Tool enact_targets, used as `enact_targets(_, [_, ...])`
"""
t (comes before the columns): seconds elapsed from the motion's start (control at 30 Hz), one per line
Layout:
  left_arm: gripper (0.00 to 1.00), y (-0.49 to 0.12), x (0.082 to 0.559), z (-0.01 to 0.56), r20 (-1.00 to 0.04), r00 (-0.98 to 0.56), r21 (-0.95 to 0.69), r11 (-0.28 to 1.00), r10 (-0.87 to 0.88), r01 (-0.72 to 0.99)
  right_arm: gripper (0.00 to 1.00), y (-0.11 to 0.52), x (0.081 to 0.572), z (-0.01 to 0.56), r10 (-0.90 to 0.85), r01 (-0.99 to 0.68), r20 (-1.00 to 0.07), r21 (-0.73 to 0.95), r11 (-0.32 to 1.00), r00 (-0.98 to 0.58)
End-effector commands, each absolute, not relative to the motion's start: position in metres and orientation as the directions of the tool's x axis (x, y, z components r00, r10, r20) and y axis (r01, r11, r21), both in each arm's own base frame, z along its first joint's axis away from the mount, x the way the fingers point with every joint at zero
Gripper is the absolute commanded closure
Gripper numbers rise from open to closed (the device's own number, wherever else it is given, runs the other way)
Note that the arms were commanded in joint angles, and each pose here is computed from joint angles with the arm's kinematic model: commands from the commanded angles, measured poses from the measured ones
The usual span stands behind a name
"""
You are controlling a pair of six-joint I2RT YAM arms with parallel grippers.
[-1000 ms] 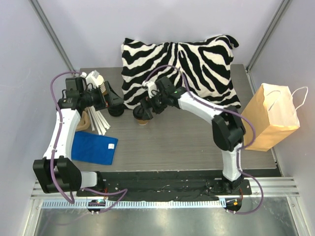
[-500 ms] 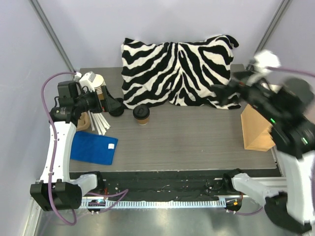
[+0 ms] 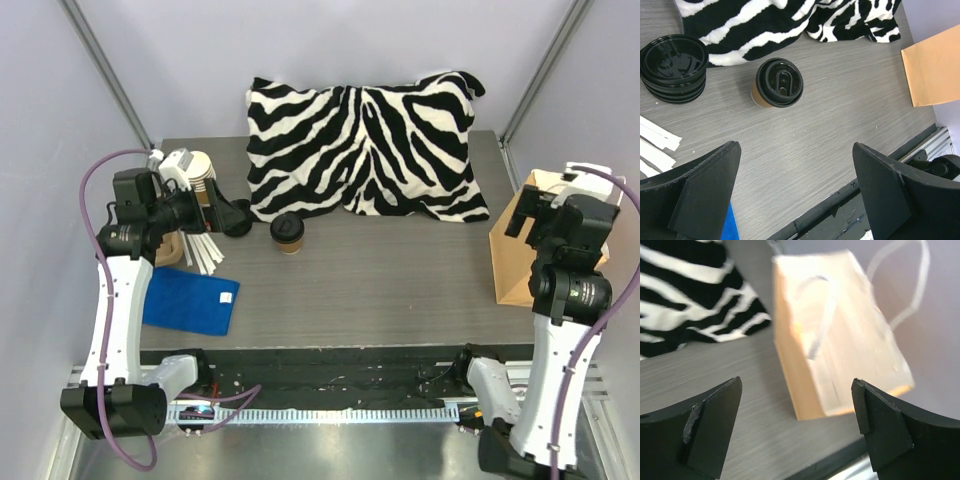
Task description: Pack the takeout coffee
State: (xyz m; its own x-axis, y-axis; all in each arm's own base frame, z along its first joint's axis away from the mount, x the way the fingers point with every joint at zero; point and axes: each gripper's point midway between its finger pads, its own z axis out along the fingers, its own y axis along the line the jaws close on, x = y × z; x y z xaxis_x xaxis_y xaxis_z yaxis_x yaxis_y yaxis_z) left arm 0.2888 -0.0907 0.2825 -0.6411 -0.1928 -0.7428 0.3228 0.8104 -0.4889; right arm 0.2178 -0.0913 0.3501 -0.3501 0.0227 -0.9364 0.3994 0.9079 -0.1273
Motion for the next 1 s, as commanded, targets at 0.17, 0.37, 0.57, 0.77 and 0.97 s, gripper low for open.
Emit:
enact_targets(0.17, [0.00,-0.096,0.273,0.292,-0.774,-0.608,-0.481,0.789,-0.177,0.382,0.00,-0.126,0.237,0.334,0.133,0.479,-0.917,-0.070,0.875,-0.376])
enact_targets(0.37, [0.00,-0.095,0.271,0.296,-0.778,-0.604,-0.474,0.795,-0.176,0.379,0.05,-0.128,0.262,0.309,0.128,0.416,-0.885,-0.079,0.906,-0.447])
enact_targets(0.57, [0.00,-0.093,0.270,0.292,-0.770,-0.612,-0.473,0.805,-0.179,0.359,0.17,-0.121,0.262,0.285,0.114,0.363,-0.855,-0.091,0.928,-0.507])
enact_targets(0.77, [0.00,-0.095,0.276,0.294,-0.749,-0.632,-0.505,0.790,-0.200,0.347,0.45,-0.100,0.258,0.275,0.092,0.258,-0.847,-0.054,0.965,-0.523])
enact_targets(0.97, [0.01,-0.096,0.284,0.298,-0.742,-0.637,-0.514,0.787,-0.208,0.342,0.99,-0.072,0.252,0.299,-0.015,0.083,-0.869,-0.065,0.994,-0.494])
